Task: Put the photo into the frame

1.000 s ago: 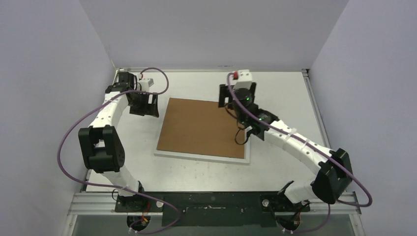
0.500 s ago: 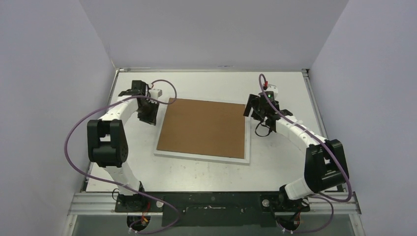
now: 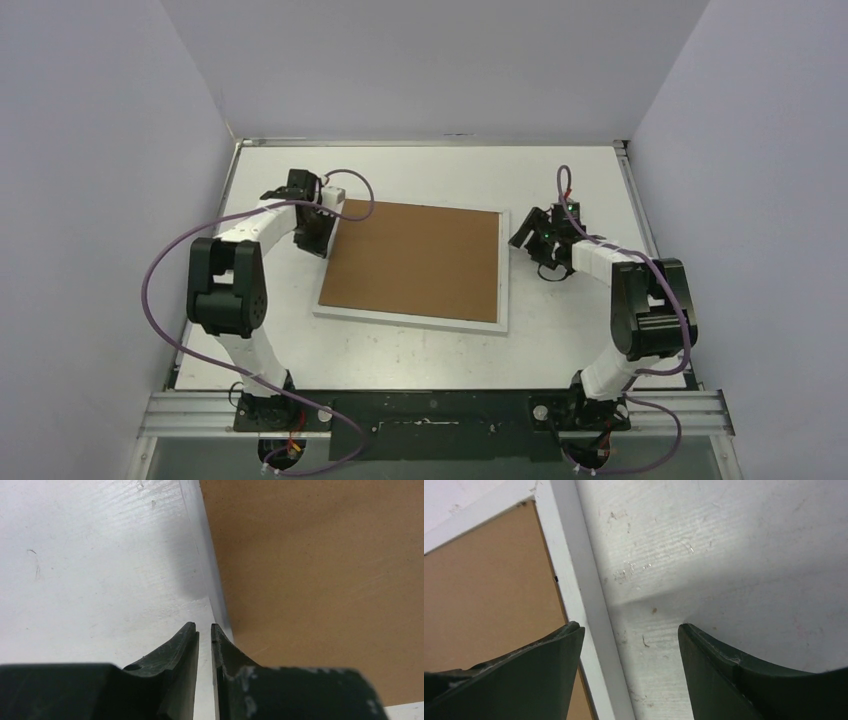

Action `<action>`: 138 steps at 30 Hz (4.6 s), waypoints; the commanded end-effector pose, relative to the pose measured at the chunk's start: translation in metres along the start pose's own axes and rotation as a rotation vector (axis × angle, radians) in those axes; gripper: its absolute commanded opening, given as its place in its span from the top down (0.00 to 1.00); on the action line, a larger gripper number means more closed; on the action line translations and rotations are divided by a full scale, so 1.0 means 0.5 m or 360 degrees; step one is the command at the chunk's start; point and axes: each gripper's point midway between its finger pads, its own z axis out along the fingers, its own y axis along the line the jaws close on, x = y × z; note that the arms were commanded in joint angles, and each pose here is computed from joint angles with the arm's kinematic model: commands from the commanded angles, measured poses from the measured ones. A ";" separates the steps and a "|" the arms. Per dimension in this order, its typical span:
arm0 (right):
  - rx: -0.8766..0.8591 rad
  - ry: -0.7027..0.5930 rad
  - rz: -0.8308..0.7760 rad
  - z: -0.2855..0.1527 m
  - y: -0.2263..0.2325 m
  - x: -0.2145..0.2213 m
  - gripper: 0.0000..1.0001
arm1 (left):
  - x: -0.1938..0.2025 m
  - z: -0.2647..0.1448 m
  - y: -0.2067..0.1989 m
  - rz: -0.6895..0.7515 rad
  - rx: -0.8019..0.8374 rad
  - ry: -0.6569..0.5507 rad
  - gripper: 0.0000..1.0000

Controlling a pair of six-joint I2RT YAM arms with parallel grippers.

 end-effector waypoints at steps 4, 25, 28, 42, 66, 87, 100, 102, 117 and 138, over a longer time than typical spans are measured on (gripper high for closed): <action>-0.0326 -0.0017 0.0117 0.012 0.062 -0.012 0.29 | -0.027 0.019 -0.005 -0.0001 -0.0022 -0.0071 0.85; -0.0460 -0.0020 0.0092 0.051 0.132 -0.027 0.28 | -0.065 0.043 -0.035 -0.0028 0.0016 -0.0116 0.83; -0.0462 -0.0012 0.0076 0.051 0.138 -0.019 0.28 | -0.064 0.039 -0.043 -0.0018 0.0026 -0.0118 0.83; -0.0438 -0.0006 0.0037 0.051 0.135 -0.009 0.28 | -0.081 -0.052 -0.017 -0.0019 0.0011 -0.0191 0.83; -0.0455 0.0008 0.0041 0.041 0.135 -0.003 0.28 | -0.058 0.018 -0.024 -0.0005 -0.0002 -0.0109 0.83; -0.0487 0.0066 0.0051 0.043 0.132 0.030 0.28 | -0.085 0.023 -0.086 0.0054 0.0058 -0.0126 0.83; -0.0510 0.0119 0.0022 0.048 0.145 0.063 0.28 | -0.118 -0.014 -0.145 0.0062 0.0179 -0.0239 0.83; -0.0516 0.0121 0.0022 0.048 0.147 0.065 0.28 | -0.126 -0.027 -0.153 0.0065 0.0199 -0.0262 0.83; -0.0509 0.0139 0.0009 0.047 0.143 0.072 0.29 | -0.132 -0.044 -0.154 0.0082 0.0228 -0.0266 0.83; -0.0507 0.0118 0.0006 0.036 0.141 0.056 0.28 | -0.240 -0.004 0.101 -0.0060 -0.0178 -0.0361 0.74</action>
